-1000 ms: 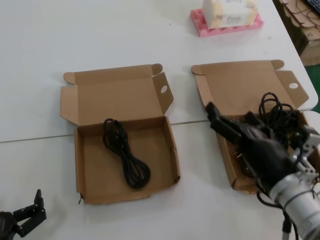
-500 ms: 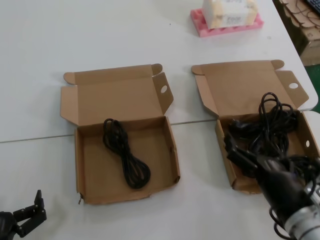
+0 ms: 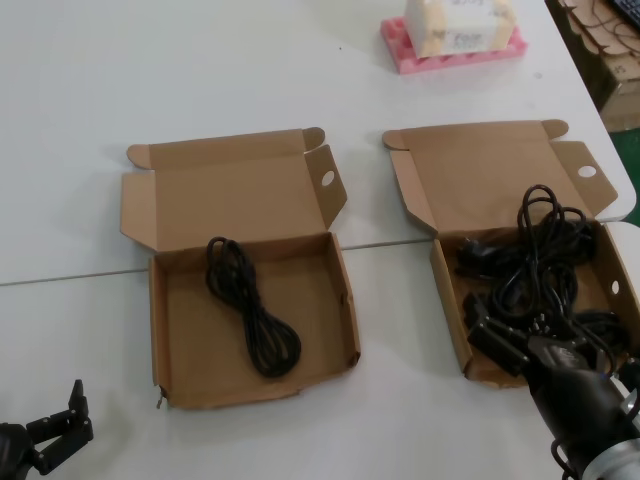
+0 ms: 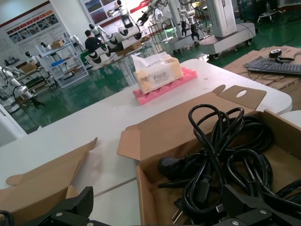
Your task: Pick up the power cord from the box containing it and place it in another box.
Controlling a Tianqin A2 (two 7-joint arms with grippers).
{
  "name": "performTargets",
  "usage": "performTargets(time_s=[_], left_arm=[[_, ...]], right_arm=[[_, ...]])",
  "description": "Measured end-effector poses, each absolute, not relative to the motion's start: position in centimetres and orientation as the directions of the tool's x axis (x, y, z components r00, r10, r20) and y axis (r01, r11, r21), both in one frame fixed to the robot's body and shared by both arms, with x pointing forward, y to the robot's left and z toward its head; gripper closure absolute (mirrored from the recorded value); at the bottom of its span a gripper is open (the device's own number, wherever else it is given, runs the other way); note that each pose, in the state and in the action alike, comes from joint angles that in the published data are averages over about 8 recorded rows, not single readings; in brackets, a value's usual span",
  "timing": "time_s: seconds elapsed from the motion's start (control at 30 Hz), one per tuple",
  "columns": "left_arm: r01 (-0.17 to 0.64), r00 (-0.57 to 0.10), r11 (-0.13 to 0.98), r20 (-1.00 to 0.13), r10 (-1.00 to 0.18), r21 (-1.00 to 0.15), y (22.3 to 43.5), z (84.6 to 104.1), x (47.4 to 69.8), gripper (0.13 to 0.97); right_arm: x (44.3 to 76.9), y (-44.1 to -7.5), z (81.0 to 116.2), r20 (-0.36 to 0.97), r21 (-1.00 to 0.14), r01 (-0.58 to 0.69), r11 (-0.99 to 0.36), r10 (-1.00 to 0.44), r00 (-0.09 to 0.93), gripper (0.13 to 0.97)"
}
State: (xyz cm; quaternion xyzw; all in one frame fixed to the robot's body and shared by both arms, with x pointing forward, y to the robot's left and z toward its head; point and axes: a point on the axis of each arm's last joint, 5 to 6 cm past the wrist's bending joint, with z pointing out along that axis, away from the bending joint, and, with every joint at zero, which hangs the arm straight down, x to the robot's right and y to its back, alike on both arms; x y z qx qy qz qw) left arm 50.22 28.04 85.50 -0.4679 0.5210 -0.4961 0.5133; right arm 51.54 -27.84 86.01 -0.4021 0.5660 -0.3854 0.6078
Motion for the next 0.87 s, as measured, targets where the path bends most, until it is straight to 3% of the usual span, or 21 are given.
performTargets(time_s=[0.87], left_arm=[[0.022, -0.035, 0.070, -0.071, -0.997, -0.997, 28.04, 85.50, 50.22, 0.132]], right_arm=[[51.53, -27.84, 86.01, -0.378, -0.925, 0.013, 0.380, -0.924, 0.062, 0.130]])
